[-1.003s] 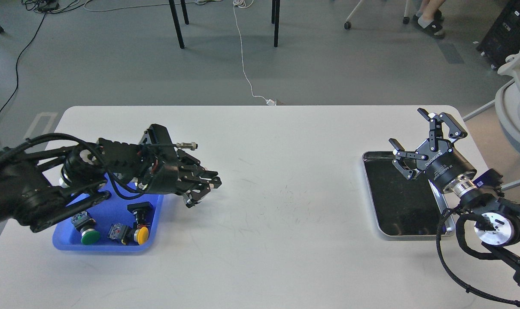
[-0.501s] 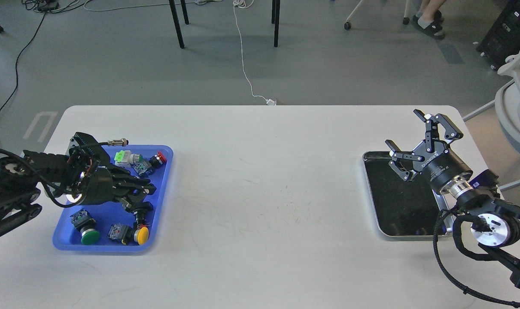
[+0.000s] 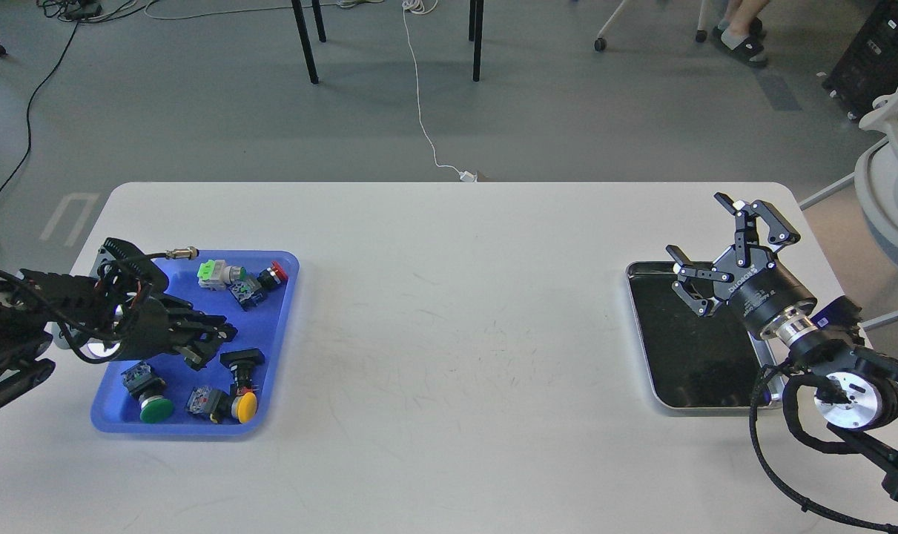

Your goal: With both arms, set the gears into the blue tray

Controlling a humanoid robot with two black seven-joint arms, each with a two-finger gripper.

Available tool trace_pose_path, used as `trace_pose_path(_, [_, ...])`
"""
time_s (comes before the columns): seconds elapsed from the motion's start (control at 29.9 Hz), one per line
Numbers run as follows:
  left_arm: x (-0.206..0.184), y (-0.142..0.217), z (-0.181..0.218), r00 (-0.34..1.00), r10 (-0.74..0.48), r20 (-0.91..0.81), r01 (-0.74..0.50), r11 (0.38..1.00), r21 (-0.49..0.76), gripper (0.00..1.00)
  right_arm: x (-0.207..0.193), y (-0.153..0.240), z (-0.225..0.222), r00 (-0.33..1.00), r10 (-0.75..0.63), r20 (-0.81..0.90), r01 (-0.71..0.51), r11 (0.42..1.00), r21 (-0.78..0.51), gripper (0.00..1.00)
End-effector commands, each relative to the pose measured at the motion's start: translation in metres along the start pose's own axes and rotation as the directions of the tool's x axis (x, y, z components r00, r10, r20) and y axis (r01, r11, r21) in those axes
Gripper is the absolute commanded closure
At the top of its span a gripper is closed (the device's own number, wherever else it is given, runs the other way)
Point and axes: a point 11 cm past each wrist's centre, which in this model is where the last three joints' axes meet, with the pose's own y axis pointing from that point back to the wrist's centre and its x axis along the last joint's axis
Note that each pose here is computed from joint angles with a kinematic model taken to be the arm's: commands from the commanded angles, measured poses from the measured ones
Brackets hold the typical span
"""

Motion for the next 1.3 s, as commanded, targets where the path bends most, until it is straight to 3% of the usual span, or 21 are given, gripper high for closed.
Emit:
trace_pose_path(0.0, [-0.002, -0.001, 0.0, 1.0, -0.003, 0.003, 0.003, 1.0, 0.002, 0.81, 0.0, 0.0, 0.0, 1.0, -0.001, 0.002, 0.001, 1.0, 0.001, 0.05])
trace_pose_path(0.07, [-0.002, -0.001, -0.001, 1.0, -0.005, 0.005, 0.005, 1.0, 0.004, 0.75, 0.0, 0.0, 0.001, 1.0, -0.001, 0.001, 0.001, 1.0, 0.0, 0.05])
trace_pose_path(0.2, [0.002, 0.0, -0.002, 1.0, 0.011, 0.001, -0.011, 1.0, 0.008, 0.43, 0.0, 0.0, 0.0, 1.0, -0.001, 0.002, 0.001, 1.0, 0.001, 0.05])
trace_pose_path(0.3, [0.007, 0.001, -0.003, 1.0, 0.029, -0.007, -0.029, 1.0, 0.011, 0.25, 0.0, 0.0, 0.0, 1.0, -0.001, 0.002, 0.001, 1.0, 0.001, 0.05])
trace_pose_path(0.4, [0.019, 0.007, -0.007, 0.997, 0.071, -0.018, -0.071, 0.997, 0.02, 0.22, 0.0, 0.0, 0.0, 1.0, -0.001, 0.002, 0.001, 1.0, 0.001, 0.05])
trace_pose_path(0.5, [0.062, 0.023, -0.016, 0.97, 0.233, -0.066, -0.231, 0.972, 0.042, 0.21, -0.001, -0.001, -0.003, 1.0, 0.0, 0.004, 0.0, 1.0, 0.011, 0.05])
trace_pose_path(0.64, [0.129, 0.055, -0.009, 0.851, 0.481, -0.211, -0.492, 0.871, 0.002, 0.15, 0.001, -0.002, -0.006, 1.0, 0.004, -0.001, -0.004, 1.0, 0.017, 0.05])
trace_pose_path(0.74, [0.151, 0.063, 0.011, 0.719, 0.552, -0.421, -0.631, 0.773, -0.064, 0.1, 0.001, -0.003, -0.006, 1.0, 0.003, -0.008, -0.003, 1.0, 0.015, 0.04])
trace_pose_path(0.87, [0.154, 0.056, 0.038, 0.411, 0.435, -0.801, -0.787, 0.612, -0.072, 0.03, -0.001, -0.004, -0.004, 1.0, -0.004, -0.018, 0.004, 1.0, 0.005, 0.01])
trace_pose_path(1.0, [0.15, 0.044, 0.045, 0.019, 0.245, -0.969, -0.894, 0.438, 0.093, 0.02, 0.001, -0.003, -0.003, 1.0, 0.002, -0.019, -0.002, 1.0, 0.003, 0.01])
trace_pose_path(1.14, [0.128, 0.022, 0.057, -0.196, 0.13, -0.972, -0.903, 0.363, 0.23, 0.02, 0.002, -0.003, -0.004, 1.0, 0.006, -0.019, -0.006, 1.0, 0.008, 0.01])
trace_pose_path(1.27, [0.106, 0.002, 0.074, -0.33, 0.043, -0.943, -0.879, 0.349, 0.324, 0.02, 0.0, -0.002, -0.001, 1.0, -0.002, -0.014, 0.002, 1.0, -0.001, 0.01])
